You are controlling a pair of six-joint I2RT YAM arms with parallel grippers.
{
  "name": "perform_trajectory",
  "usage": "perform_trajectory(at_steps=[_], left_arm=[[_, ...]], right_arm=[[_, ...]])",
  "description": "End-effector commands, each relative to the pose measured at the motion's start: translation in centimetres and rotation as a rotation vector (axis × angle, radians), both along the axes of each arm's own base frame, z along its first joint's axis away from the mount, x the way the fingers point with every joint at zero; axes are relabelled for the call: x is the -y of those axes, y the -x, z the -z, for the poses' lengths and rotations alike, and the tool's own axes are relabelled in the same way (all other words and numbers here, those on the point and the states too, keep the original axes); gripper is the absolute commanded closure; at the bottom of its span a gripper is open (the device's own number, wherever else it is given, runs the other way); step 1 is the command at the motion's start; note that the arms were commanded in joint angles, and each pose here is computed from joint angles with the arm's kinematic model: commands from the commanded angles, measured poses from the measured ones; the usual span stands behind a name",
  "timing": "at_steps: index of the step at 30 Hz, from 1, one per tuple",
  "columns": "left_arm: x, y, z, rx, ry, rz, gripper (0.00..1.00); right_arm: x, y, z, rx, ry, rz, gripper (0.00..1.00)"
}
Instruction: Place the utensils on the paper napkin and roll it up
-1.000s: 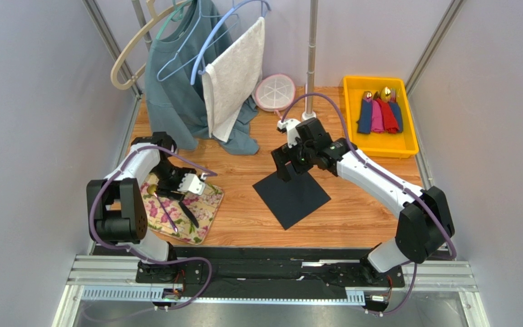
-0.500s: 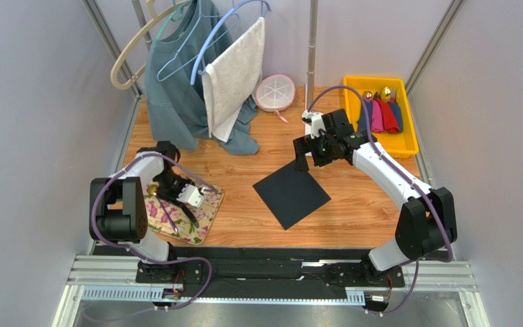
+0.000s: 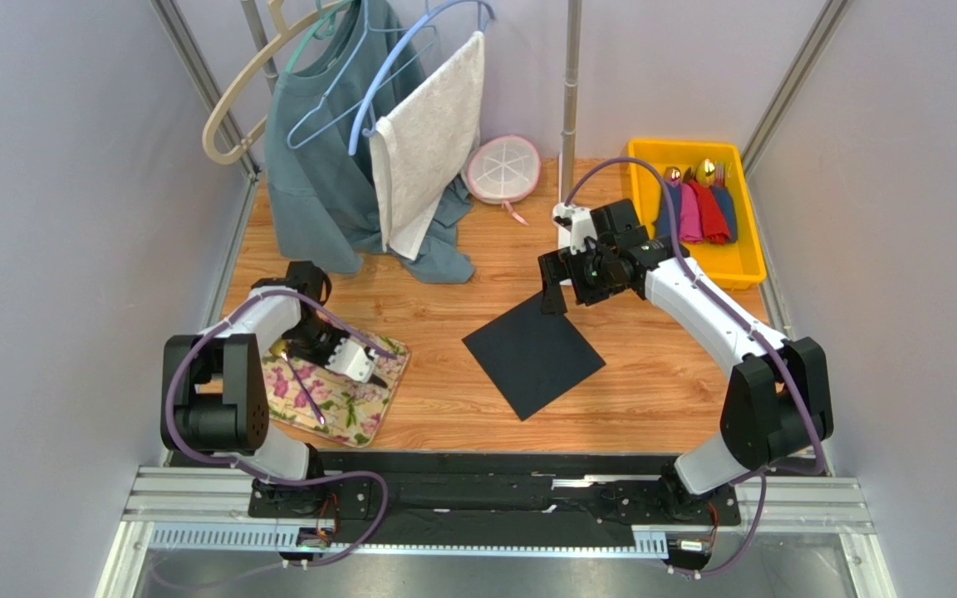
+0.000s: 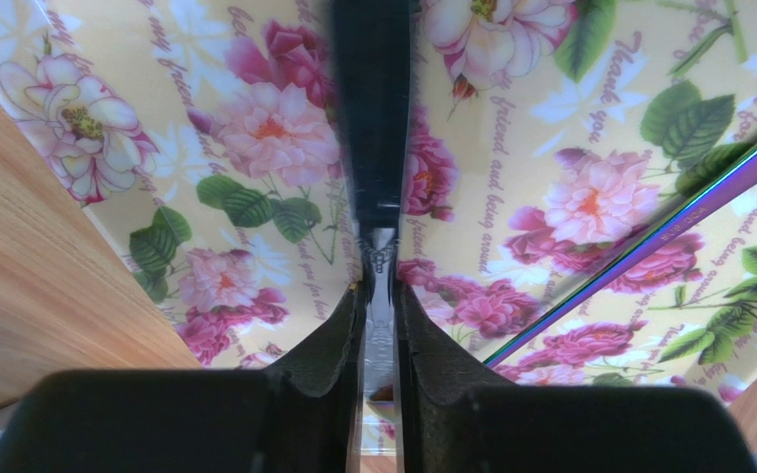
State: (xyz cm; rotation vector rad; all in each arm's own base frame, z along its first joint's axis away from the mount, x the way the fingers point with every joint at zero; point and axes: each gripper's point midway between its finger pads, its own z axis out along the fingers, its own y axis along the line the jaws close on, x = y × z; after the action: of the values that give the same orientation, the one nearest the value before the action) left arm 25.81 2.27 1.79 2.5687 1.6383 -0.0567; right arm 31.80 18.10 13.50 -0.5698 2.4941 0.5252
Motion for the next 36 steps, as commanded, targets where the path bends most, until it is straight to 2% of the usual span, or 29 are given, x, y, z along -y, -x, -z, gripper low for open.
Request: perform_trajectory(at_steps=[1, 3, 7, 16, 20, 23, 24, 30, 32, 36], left_arm=[[1.9, -0.3, 0.9, 0.033, 0.086, 0.086, 0.93], [2.2, -0.3, 0.5, 0.041, 0.103, 0.078, 1.0], [2.8, -0.5, -2.0, 0.065, 0.138, 0.07, 1.0], [4.1, 1.4, -6.1, 0.028, 0.208, 0.068, 1.0], [5.1, 1.7, -7.9, 0.004, 0.276, 0.008, 1.0], [6.8, 0.7, -9.9, -0.007, 0.325, -0.096, 1.0], [7.2, 0.7, -10.4, -0.028, 0.339, -0.176, 1.0], [13.1, -0.4, -14.6, -0.088, 0.437, -0.371, 1.0], [15.6, 0.1, -15.4, -0.139, 0.48, -0.401, 1.0], [20.1, 0.9, -17.6, -0.259, 0.574, -0.631, 1.0]], right_arm=[[-0.1, -1.3, -1.0, 0.022, -0.032, 0.007, 0.0], [0.0, -1.2, -0.9, 0.013, -0.035, 0.008, 0.0], [0.1, -1.1, -0.9, 0.012, -0.037, 0.011, 0.0], [0.0, -0.9, -1.2, 0.013, -0.05, 0.009, 0.0], [0.0, -0.9, -1.6, 0.017, -0.063, 0.009, 0.0], [0.2, -0.8, -1.9, -0.006, -0.104, 0.041, 0.0], [0.2, -0.8, -2.0, -0.008, -0.113, 0.045, 0.0], [2.6, -1.5, -3.2, -0.037, -0.211, 0.146, 0.0], [3.9, -1.8, -3.7, -0.035, -0.244, 0.187, 0.0], [5.8, -2.0, -4.4, -0.031, -0.285, 0.261, 0.0]])
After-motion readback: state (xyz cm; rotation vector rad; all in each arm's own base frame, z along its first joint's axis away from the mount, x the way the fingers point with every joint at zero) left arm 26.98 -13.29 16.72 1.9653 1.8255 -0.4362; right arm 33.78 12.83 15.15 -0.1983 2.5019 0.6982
